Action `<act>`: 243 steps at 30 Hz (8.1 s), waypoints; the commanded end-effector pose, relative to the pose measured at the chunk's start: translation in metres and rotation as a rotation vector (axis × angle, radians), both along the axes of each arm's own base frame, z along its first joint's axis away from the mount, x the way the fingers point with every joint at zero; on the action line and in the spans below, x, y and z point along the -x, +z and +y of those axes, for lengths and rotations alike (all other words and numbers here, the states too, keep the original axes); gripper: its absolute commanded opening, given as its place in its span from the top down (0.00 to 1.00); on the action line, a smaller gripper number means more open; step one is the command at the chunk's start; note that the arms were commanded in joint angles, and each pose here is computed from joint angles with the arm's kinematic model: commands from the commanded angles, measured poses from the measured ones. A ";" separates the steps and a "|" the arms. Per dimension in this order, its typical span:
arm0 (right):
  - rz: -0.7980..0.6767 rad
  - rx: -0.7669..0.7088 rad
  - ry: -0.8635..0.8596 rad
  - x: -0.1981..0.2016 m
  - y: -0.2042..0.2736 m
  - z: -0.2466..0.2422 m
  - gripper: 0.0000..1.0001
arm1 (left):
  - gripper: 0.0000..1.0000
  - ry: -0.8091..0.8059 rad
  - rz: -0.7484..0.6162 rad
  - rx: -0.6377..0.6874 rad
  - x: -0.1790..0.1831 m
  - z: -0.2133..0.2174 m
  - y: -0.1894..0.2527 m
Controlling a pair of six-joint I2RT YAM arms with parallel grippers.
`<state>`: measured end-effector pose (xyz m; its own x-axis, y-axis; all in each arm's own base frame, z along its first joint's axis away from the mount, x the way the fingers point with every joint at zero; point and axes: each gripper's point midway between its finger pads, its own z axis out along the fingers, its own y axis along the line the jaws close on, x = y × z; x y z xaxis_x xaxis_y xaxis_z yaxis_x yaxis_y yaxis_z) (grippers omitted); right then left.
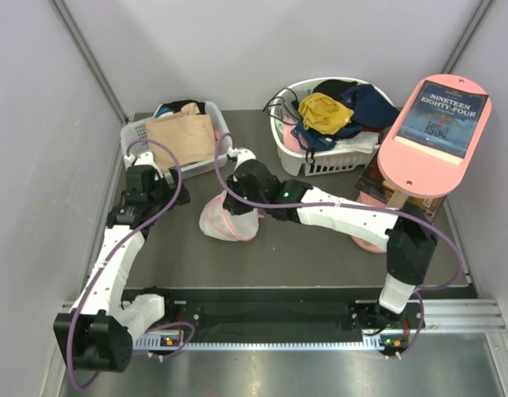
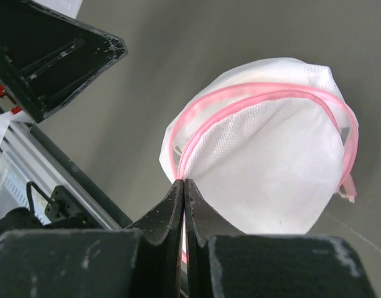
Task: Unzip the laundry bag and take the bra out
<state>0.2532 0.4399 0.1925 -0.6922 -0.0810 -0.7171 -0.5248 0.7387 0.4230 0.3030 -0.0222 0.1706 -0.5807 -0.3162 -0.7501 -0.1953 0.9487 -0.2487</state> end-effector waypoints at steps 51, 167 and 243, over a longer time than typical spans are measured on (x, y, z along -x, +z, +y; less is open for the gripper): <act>-0.129 0.034 -0.434 -0.012 0.031 -0.220 0.39 | 0.06 -0.461 0.110 0.159 0.005 -0.093 -0.030; -0.130 -0.089 -0.116 -0.032 0.013 -0.101 1.00 | 1.00 -0.474 0.214 0.105 0.009 -0.104 -0.053; -0.537 0.164 -0.861 -0.292 0.185 -0.346 0.31 | 1.00 -0.468 0.214 0.083 0.011 -0.099 -0.053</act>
<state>0.5478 0.0904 0.3386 -0.2331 0.1399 -0.9623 0.1552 0.9823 0.1052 0.2837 -0.1203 0.0999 -0.8440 -0.0465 -0.5343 0.1610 0.9283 -0.3351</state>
